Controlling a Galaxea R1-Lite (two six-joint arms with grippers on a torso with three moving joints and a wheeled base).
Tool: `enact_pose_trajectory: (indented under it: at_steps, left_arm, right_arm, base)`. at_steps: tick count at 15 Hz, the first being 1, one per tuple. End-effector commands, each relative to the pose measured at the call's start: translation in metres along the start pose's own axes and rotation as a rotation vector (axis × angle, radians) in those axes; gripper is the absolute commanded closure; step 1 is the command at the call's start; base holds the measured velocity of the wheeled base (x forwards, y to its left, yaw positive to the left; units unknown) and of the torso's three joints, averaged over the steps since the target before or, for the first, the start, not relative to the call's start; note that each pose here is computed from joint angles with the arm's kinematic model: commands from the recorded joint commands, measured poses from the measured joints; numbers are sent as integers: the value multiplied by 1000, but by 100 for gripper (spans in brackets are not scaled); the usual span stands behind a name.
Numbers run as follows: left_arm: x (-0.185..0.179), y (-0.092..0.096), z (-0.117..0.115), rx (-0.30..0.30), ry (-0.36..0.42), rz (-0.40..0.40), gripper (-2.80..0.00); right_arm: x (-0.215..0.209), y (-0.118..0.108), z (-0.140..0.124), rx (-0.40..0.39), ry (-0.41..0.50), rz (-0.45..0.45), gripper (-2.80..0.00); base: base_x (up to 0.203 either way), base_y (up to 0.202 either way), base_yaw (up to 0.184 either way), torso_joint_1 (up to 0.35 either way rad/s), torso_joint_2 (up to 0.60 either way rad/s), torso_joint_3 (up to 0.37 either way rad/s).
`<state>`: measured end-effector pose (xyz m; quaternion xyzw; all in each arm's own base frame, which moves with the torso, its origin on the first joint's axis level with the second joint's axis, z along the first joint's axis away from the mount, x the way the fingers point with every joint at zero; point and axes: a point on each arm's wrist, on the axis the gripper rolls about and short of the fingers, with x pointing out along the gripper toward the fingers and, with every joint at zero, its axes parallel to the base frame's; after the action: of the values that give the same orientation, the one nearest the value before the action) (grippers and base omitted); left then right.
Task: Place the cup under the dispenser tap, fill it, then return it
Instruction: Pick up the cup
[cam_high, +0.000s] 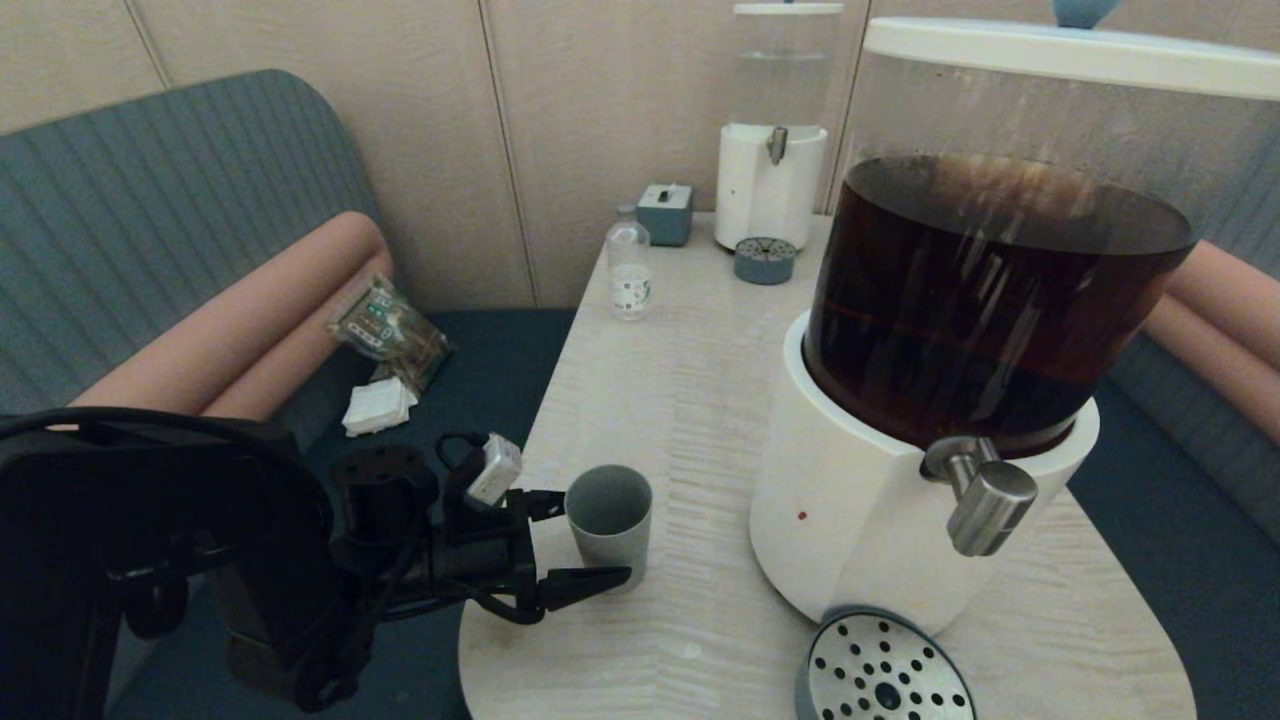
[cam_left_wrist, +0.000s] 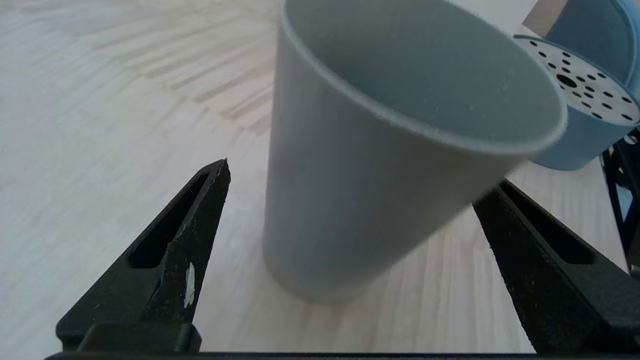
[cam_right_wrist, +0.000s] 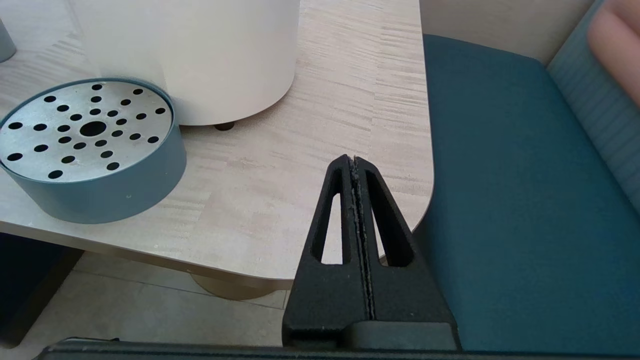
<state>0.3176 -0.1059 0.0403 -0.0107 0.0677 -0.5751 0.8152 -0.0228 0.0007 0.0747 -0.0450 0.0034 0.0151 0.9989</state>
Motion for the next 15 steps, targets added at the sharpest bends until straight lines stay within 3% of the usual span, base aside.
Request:
enact_pose_trajectory:
  at_steps: [1,14,15]
  left_arm:
    - [4,1,2,15,-10,-9,-280]
    - [18,8,2,19,-26,31,-280]
    - [18,7,2,20,-28,31,0]
  right_arm:
    - [0,0,-3,0,6,1,0]
    - [0,0,-3,0,6,1,0]
    - [0,0,-3,0,6,1,0]
  base:
    - [0,0,0,0,0,0]
    - [0,0,0,0,0,0]
    - [0,0,0,0,0,0]
